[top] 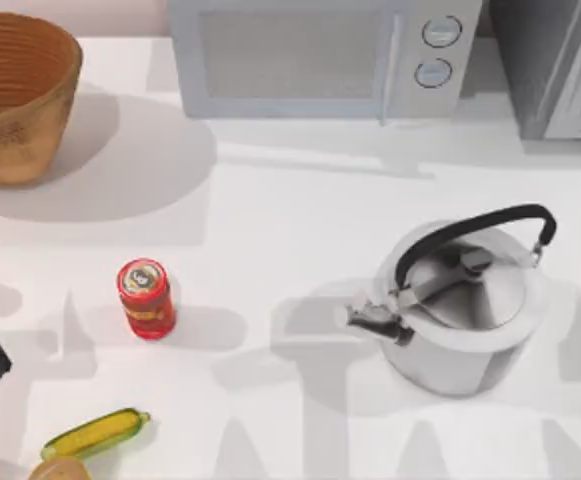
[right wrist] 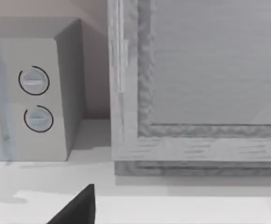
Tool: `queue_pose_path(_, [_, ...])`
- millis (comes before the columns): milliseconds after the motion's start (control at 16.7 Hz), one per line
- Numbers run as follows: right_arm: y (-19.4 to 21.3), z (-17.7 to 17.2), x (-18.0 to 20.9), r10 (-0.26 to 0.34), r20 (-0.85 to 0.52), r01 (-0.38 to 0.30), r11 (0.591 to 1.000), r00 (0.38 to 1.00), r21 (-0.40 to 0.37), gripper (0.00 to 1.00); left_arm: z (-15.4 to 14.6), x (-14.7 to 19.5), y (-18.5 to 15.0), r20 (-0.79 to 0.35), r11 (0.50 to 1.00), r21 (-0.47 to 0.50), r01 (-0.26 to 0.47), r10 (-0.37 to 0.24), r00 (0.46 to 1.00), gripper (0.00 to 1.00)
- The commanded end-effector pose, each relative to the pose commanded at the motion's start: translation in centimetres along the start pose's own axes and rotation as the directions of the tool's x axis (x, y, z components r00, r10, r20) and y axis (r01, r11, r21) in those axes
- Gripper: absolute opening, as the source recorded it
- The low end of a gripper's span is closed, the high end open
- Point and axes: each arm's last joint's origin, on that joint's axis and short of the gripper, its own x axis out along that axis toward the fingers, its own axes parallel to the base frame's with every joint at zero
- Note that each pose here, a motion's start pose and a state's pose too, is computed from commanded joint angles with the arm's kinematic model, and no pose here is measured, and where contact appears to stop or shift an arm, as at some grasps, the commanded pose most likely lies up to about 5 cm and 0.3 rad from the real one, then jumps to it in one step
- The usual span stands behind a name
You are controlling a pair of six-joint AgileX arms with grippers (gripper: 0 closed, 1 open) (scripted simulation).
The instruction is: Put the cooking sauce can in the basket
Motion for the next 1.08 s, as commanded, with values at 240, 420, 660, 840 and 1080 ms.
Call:
queue_pose_path(240, [0.0,0.0,0.0,0.0,0.0,0.0,1.0,1.0,0.0,1.0,-0.2,0.1,0.1,-0.04,1.0,0.022,-0.004,0.005,0.999,1.0])
queue_pose_path(420, [0.0,0.0,0.0,0.0,0.0,0.0,1.0,1.0,0.0,1.0,-0.2,0.5,0.3,-0.15,0.995,0.102,0.016,0.0,0.989,1.0])
queue_pose_path(660, [0.0,0.0,0.0,0.0,0.0,0.0,1.0,1.0,0.0,1.0,1.2,1.6,0.5,-0.311,0.959,0.239,0.151,-0.072,0.948,1.0])
queue_pose_path(840, [0.0,0.0,0.0,0.0,0.0,0.0,1.0,1.0,0.0,1.0,2.3,3.2,0.6,-0.443,0.892,0.312,0.329,-0.17,0.88,1.0])
queue_pose_path(1080, [0.0,0.0,0.0,0.0,0.0,0.0,1.0,1.0,0.0,1.0,3.0,6.4,0.8,-0.597,0.735,0.317,0.599,-0.336,0.729,1.0])
